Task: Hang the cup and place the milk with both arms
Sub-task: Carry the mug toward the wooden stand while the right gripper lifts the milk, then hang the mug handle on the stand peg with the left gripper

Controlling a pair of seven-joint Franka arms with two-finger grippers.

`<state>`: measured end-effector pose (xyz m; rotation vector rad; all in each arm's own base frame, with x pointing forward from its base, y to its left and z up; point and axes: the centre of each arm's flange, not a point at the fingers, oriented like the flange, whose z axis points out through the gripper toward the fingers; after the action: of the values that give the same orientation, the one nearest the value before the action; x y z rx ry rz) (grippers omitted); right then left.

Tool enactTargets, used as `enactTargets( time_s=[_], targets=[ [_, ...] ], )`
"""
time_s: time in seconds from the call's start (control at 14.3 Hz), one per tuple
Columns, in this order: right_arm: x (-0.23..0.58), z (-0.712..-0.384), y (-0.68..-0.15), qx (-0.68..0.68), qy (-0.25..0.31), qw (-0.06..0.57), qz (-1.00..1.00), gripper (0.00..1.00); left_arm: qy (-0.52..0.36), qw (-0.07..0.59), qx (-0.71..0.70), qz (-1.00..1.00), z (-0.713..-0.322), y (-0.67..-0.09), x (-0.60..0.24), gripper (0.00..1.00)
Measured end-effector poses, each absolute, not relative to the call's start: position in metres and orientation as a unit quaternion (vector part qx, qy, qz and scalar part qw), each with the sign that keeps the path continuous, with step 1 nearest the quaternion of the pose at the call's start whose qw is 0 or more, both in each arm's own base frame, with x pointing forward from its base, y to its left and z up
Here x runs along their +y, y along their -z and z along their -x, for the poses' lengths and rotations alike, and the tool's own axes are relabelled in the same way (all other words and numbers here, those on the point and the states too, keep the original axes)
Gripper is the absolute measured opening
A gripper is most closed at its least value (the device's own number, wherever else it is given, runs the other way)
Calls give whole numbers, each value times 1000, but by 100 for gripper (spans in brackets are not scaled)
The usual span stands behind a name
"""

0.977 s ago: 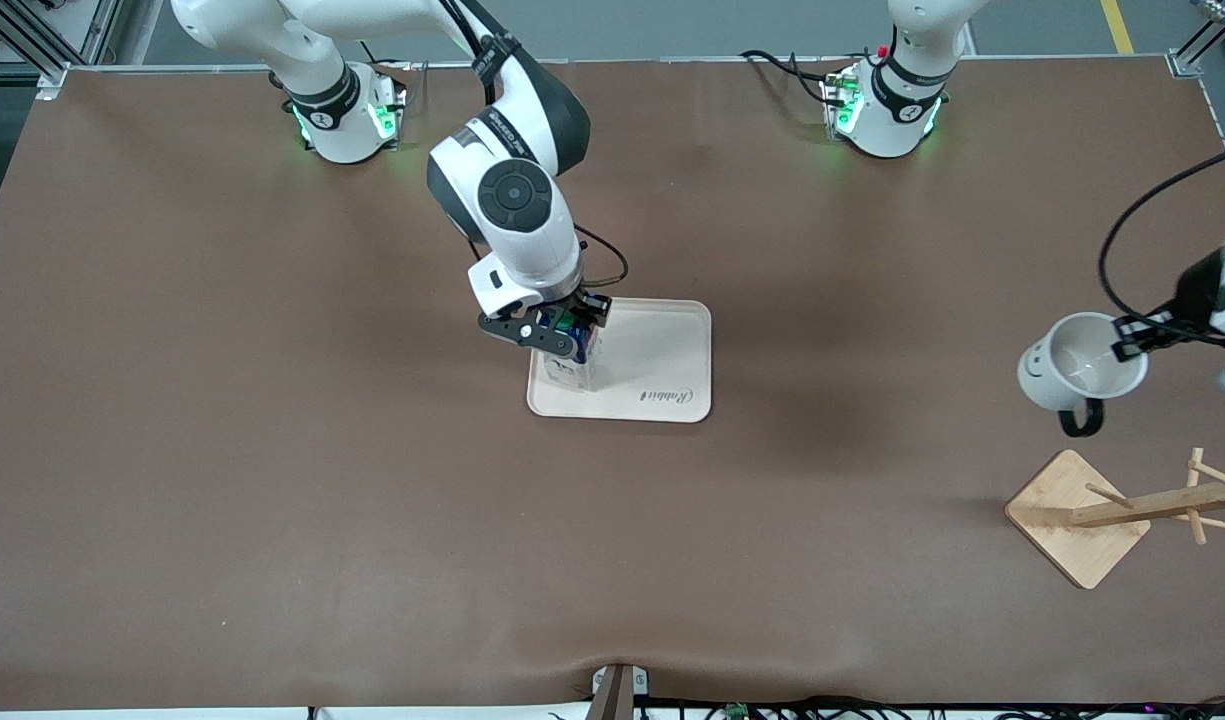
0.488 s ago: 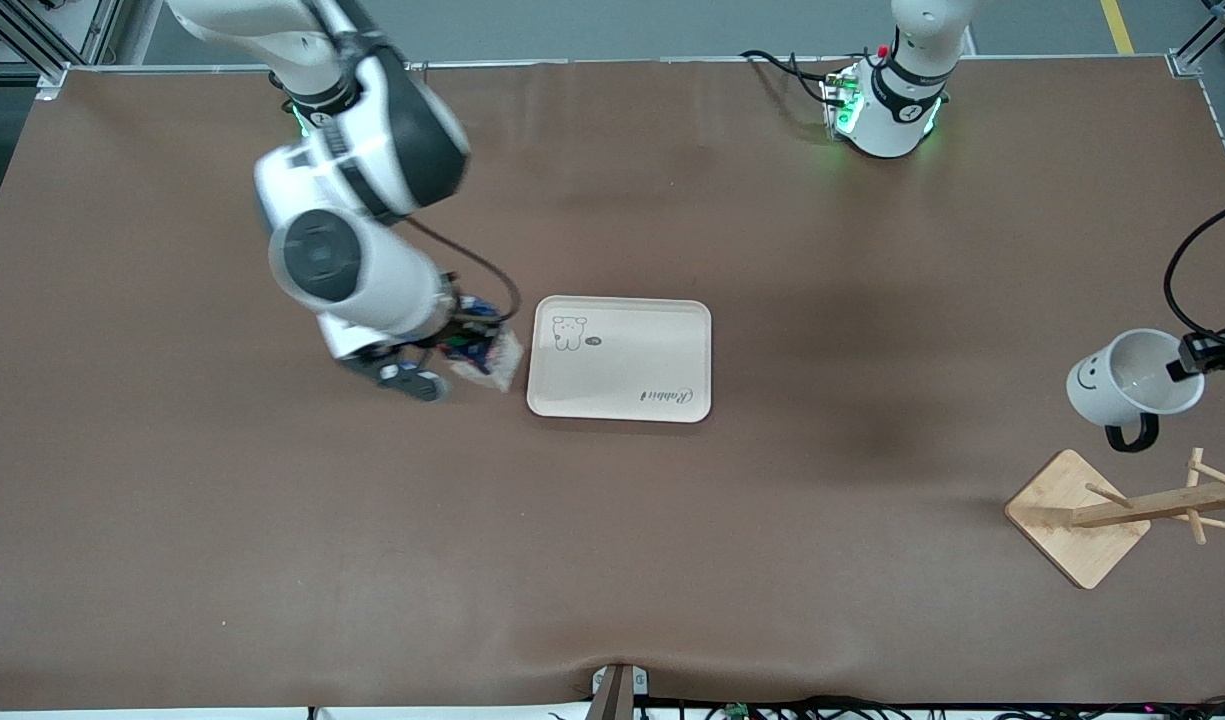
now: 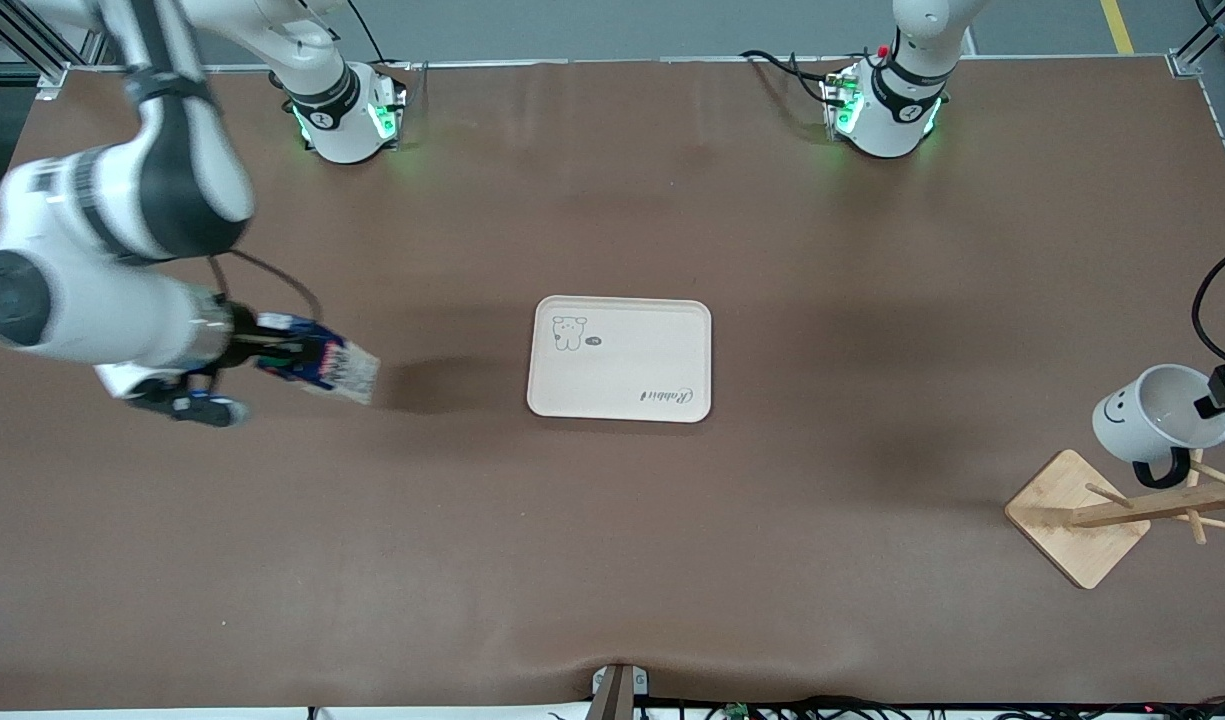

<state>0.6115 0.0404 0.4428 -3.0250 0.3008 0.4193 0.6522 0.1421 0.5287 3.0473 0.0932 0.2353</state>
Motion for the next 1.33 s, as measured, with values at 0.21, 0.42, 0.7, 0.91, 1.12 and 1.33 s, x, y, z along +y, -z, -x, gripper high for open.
enactTargets(
  time_s=[0.21, 0.42, 0.7, 0.91, 1.12, 1.33],
  targets=[
    [-50, -606, -425, 89, -144, 48, 984, 64, -81, 54, 35, -995, -656, -523, 145, 7],
    [-73, -595, -379, 93, -153, 26, 984, 64, -84, 69, 47, -993, -654, -523, 157, 7],
    [-82, -581, -339, 90, -156, 22, 983, 64, -85, 70, 52, -993, -649, -523, 175, 7],
    [-85, -579, -337, 90, -158, 23, 983, 64, -86, 69, 38, -993, -646, -521, 186, 7],
    [-84, -576, -330, 90, -163, 23, 982, 64, -81, 73, 19, -994, -644, -507, 206, 7],
    [-84, -576, -330, 89, -162, 23, 982, 64, -78, 90, 21, -993, -644, -493, 218, 7]
  ],
)
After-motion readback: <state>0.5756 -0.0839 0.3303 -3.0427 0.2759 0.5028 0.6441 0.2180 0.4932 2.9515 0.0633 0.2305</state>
